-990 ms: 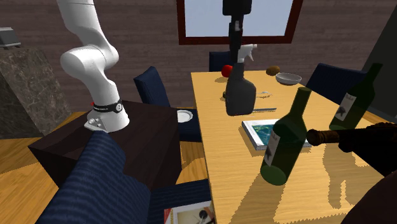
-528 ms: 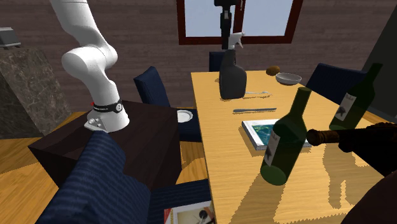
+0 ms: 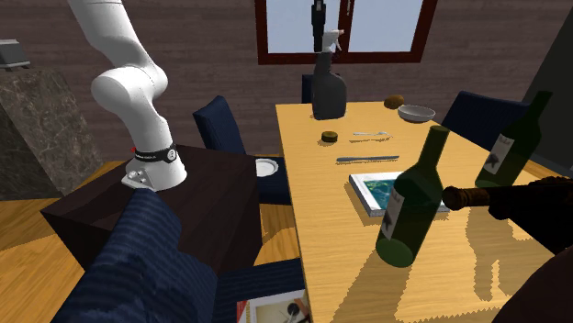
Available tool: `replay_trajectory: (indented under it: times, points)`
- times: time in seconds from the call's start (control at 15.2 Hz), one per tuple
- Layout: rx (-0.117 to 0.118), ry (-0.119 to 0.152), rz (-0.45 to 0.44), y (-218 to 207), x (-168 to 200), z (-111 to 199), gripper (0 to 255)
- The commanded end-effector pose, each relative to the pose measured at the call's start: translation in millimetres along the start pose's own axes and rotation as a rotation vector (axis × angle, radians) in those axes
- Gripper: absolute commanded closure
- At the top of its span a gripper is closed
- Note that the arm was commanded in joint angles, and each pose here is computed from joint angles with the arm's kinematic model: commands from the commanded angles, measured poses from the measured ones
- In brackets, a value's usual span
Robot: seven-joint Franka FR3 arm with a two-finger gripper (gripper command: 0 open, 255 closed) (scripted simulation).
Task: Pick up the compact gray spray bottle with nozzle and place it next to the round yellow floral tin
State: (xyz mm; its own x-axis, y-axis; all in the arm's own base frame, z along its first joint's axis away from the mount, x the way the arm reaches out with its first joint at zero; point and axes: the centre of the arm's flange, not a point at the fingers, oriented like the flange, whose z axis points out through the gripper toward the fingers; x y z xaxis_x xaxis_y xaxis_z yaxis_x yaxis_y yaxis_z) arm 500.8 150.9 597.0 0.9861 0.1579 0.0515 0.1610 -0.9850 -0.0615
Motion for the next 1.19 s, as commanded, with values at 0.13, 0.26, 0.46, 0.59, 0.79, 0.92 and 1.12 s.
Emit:
replay_trajectory:
  times: [0.13, 0.26, 0.46, 0.59, 0.79, 0.92, 1.12]
  points:
    - [0.000, 0.000, 0.002, -49.4, -13.3, -17.7, 255]
    - [0.000, 0.000, 0.002, -74.0, -19.0, -25.2, 255]
    - [0.000, 0.000, 0.002, -111.0, -27.5, -36.5, 255]
    - [0.000, 0.000, 0.002, -135.7, -33.1, -44.0, 255]
    - [0.000, 0.000, 0.002, -172.7, -41.6, -55.2, 255]
    - [0.000, 0.000, 0.002, -197.4, -47.3, -62.7, 255]
    - [0.000, 0.000, 0.002, -234.4, -55.8, -74.0, 255]
